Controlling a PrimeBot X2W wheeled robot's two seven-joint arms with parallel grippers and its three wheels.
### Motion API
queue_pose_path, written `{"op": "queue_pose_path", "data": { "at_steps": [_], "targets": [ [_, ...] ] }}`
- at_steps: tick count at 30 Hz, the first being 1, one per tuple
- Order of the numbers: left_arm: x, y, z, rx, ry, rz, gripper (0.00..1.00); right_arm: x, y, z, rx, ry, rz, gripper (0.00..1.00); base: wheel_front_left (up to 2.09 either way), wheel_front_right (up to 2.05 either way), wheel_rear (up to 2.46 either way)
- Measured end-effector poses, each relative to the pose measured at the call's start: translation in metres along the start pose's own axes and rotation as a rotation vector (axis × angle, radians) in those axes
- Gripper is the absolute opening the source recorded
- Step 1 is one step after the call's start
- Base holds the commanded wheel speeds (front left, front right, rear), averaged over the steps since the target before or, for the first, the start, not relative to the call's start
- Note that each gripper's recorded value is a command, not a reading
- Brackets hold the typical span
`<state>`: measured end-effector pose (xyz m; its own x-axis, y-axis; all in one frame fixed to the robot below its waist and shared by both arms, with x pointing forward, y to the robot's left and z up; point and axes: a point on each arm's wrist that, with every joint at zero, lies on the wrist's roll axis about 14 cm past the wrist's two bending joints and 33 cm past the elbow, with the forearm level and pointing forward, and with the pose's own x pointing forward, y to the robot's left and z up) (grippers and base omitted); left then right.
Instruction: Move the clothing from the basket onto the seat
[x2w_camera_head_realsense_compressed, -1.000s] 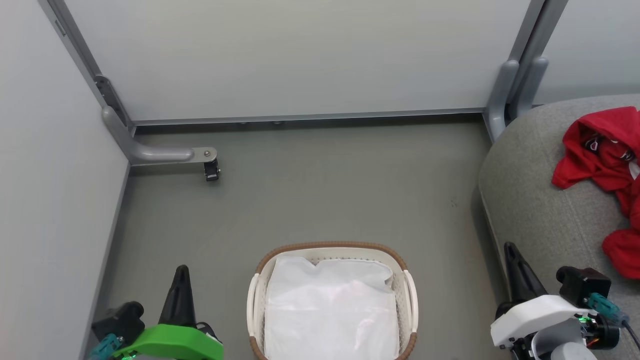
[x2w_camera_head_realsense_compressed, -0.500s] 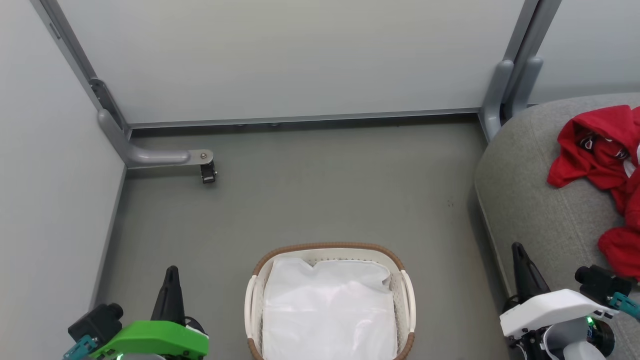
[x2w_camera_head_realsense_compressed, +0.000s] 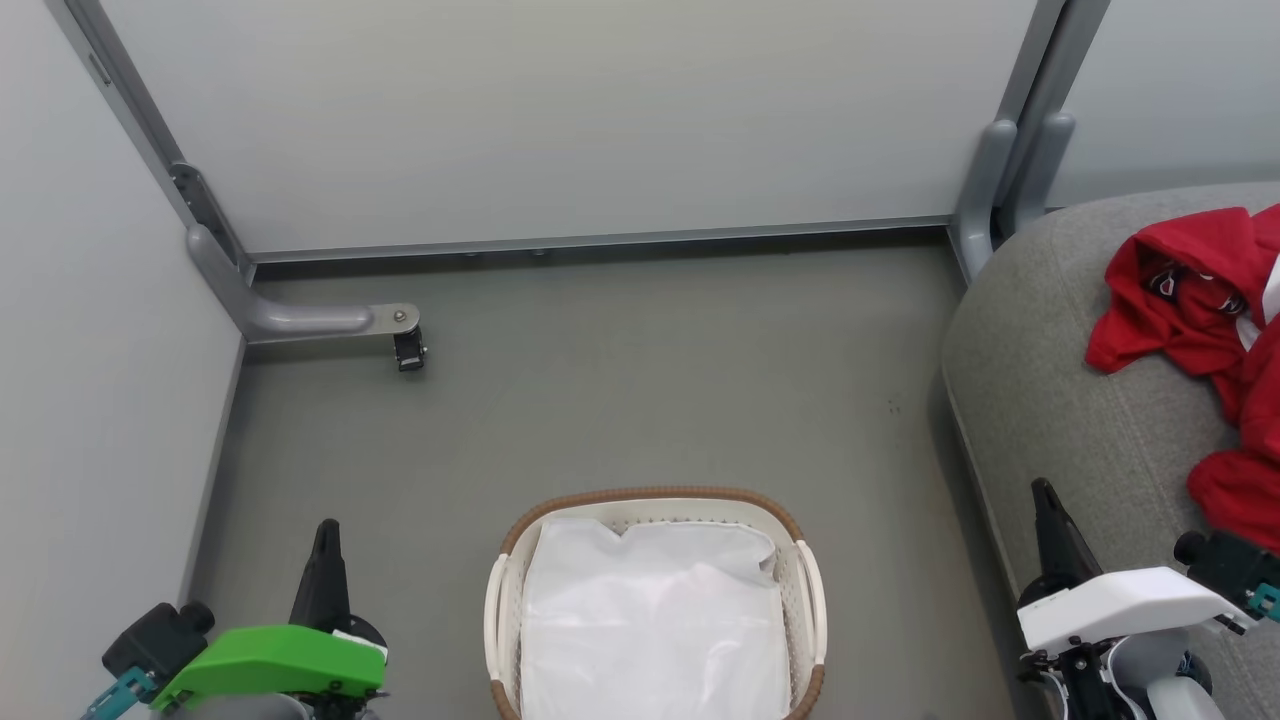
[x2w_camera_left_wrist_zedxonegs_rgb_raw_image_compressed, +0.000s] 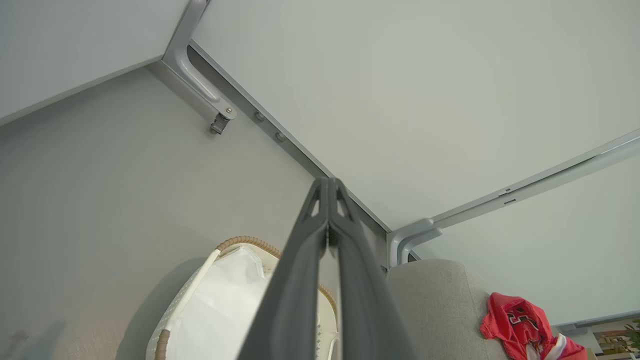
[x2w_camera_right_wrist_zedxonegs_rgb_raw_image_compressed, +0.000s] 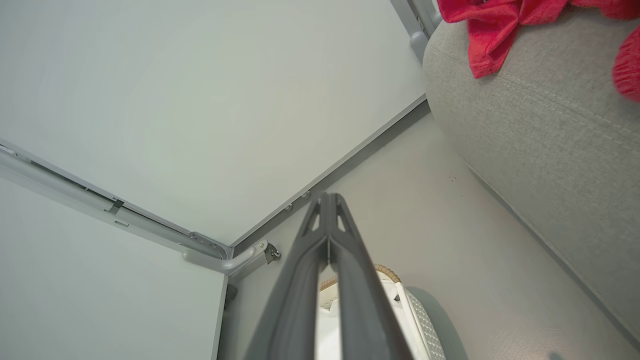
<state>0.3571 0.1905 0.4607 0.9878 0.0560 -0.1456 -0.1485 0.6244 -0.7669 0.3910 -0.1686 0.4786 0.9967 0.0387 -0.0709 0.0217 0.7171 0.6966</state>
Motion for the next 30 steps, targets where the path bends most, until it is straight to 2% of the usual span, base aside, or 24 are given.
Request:
{"op": "queue_pose_path", "data": {
  "at_steps": [30],
  "targets": [
    [0.01,-0.007,0.013,-0.305,0.004,-0.03,0.0,-0.001,-0.005,0.013,0.355,-0.017,-0.016,0.0,0.0,0.0,0.0]
  ]
}}
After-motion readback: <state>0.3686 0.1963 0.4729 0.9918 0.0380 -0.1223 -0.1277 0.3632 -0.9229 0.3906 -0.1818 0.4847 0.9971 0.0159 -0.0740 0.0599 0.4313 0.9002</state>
